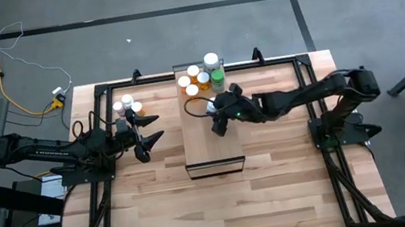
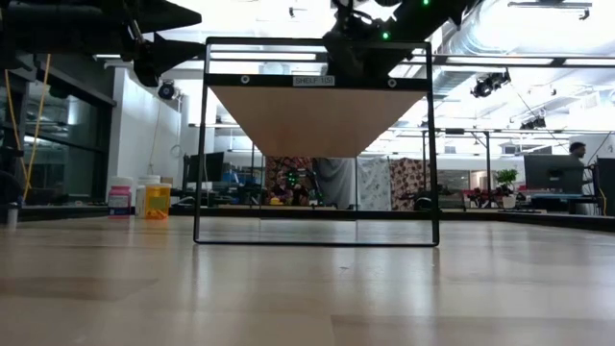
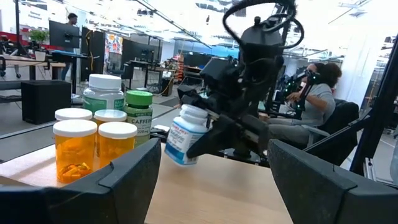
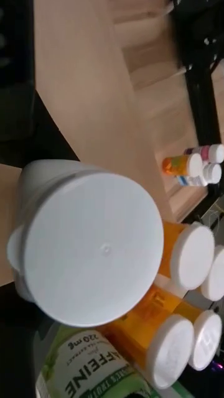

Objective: Pick and place medicine bottles onto shelf by color
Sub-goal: Put the right white pill bottle on the shelf

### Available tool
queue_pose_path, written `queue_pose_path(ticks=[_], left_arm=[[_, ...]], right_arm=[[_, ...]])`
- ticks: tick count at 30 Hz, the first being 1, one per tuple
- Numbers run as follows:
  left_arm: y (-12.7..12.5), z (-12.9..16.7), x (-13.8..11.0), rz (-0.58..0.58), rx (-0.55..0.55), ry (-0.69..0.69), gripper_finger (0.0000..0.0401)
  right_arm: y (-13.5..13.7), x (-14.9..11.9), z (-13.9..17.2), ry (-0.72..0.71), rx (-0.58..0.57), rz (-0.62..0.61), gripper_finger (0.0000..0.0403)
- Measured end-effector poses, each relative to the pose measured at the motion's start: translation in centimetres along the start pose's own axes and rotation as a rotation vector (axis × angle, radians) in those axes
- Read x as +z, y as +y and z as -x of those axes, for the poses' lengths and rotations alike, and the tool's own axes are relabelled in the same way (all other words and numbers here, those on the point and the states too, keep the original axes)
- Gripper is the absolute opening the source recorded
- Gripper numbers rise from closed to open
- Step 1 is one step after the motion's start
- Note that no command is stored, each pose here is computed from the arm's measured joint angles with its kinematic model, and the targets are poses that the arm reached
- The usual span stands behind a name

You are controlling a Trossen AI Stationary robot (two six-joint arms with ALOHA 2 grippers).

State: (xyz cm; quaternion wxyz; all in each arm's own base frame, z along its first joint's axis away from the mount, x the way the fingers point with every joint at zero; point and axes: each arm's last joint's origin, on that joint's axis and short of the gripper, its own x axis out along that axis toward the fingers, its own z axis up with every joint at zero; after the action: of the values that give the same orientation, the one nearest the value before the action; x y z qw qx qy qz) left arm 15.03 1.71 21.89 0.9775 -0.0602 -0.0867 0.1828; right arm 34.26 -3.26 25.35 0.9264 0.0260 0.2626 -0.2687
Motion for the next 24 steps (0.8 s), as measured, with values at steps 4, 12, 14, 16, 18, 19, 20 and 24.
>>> queue_pose_path(ticks=[4, 12, 14, 16, 18, 19, 20, 24], left_arm=[[0.00, 0.00, 0.00, 0.000, 0.000, 0.000, 0.0284], [0.00, 0.00, 0.00, 0.000, 0.000, 0.000, 0.0284], [0.00, 0.00, 0.00, 0.000, 0.000, 0.000, 0.0284], [0.00, 0.00, 0.00, 0.000, 0.000, 0.000, 0.0284], [0.00, 0.00, 0.00, 0.000, 0.000, 0.000, 0.0284], [0.00, 0.00, 0.00, 0.000, 0.000, 0.000, 0.0284], [0.00, 0.00, 0.00, 0.000, 0.000, 0.000, 0.0284], [0.00, 0.00, 0.00, 0.000, 0.000, 0.000, 0.0284]], right_arm=[[-0.60, -0.17, -0.33, 0.032, 0.011, 0.023, 0.0225], [-0.62, -0.18, -0.35, 0.035, 0.018, 0.001, 0.0225], [-0.63, -0.18, -0.35, 0.035, 0.018, -0.001, 0.0225], [-0.63, -0.19, -0.35, 0.037, 0.018, 0.006, 0.0225], [-0.64, -0.24, -0.34, 0.041, 0.017, 0.010, 0.0225], [-0.64, -0.24, -0.34, 0.042, 0.017, 0.009, 0.0225], [-0.65, -0.24, -0.35, 0.042, 0.016, 0.009, 0.0225], [-0.78, -0.22, -0.41, 0.042, 0.012, 0.006, 0.0225]])
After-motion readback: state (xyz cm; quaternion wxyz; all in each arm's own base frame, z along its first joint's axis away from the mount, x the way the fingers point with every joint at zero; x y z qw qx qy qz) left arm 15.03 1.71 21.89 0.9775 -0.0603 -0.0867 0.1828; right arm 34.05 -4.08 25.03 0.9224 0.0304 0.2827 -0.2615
